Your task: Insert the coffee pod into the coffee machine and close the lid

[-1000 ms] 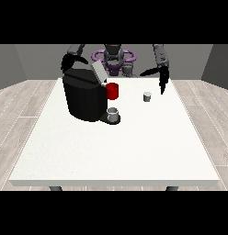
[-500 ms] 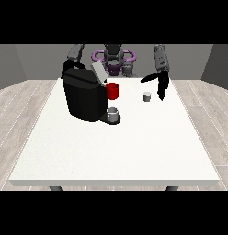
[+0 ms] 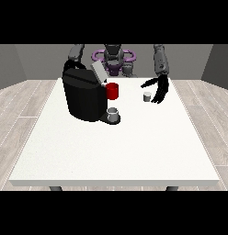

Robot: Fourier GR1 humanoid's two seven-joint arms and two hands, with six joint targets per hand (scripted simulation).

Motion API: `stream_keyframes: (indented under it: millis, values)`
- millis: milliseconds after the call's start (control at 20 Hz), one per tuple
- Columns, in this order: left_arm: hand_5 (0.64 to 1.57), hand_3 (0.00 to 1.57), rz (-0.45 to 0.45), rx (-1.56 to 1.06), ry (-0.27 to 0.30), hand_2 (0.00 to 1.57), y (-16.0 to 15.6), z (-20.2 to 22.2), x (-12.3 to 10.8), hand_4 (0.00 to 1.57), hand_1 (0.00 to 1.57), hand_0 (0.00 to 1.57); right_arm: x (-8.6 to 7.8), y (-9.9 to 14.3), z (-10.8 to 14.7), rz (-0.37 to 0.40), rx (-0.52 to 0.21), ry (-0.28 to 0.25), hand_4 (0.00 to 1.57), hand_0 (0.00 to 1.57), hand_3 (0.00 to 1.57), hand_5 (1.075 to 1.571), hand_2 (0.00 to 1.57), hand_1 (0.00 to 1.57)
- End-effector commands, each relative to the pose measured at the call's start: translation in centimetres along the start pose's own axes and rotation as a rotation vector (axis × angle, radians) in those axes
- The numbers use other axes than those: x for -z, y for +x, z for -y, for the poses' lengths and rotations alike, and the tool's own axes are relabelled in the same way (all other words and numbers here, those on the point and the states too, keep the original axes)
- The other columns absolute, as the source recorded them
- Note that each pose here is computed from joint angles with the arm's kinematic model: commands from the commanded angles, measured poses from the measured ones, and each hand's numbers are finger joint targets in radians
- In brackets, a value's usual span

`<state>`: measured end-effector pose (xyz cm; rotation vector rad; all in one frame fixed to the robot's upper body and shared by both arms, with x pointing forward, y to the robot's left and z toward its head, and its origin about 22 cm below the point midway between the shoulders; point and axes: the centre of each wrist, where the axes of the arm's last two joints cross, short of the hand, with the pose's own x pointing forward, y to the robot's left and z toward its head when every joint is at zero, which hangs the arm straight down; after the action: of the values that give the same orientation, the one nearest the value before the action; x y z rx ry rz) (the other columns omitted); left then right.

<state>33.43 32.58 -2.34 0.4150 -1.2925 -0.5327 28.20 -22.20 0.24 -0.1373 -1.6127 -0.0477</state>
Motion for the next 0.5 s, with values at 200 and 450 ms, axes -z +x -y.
stream_keyframes:
  millis: [200,450]
  values:
    - [1.571,0.41,0.012,0.204,-0.016,0.70,-0.7,0.3,0.3,0.00,0.57,0.57,0.5,-0.8,0.3,0.015,0.014,-0.023,0.43,0.00,0.00,1.571,0.00,0.00]
    - [1.571,0.55,0.045,0.261,0.012,0.81,0.5,-1.0,1.4,0.00,0.67,0.67,1.4,0.5,-1.8,-0.013,-0.007,-0.039,0.49,0.00,0.00,1.571,0.00,0.00]
